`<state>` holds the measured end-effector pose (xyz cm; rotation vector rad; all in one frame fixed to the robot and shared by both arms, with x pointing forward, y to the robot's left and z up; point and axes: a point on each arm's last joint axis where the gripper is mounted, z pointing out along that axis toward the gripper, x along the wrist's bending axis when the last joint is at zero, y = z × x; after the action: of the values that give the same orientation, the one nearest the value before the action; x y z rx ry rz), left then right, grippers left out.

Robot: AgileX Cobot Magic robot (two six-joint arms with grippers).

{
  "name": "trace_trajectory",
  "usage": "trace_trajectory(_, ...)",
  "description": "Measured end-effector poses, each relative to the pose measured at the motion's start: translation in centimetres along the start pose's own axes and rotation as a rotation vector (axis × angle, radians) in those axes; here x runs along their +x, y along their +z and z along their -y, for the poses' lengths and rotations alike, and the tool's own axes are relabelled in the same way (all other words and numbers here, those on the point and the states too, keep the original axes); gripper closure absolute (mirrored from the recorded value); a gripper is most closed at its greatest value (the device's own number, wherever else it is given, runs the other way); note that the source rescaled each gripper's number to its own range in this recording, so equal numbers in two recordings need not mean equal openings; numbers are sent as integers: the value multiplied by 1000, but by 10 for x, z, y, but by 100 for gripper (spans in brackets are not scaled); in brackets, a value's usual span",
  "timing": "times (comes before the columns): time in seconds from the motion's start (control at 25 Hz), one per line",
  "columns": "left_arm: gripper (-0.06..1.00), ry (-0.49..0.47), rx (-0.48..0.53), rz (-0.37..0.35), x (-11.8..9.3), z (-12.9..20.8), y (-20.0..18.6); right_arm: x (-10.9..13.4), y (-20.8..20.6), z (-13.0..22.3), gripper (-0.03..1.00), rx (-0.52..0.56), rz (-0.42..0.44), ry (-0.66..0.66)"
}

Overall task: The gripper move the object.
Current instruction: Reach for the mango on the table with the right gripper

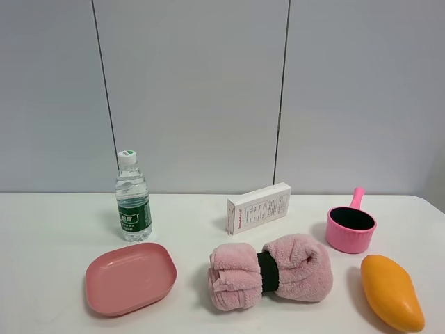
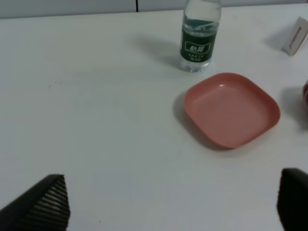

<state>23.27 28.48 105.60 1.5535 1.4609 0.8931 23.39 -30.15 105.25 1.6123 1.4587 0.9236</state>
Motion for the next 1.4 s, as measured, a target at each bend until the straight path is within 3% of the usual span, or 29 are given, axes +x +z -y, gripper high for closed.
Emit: trace_trajectory(1.4,-6,0,0,0,0,0,0,0,0,0,-3,0,0,0)
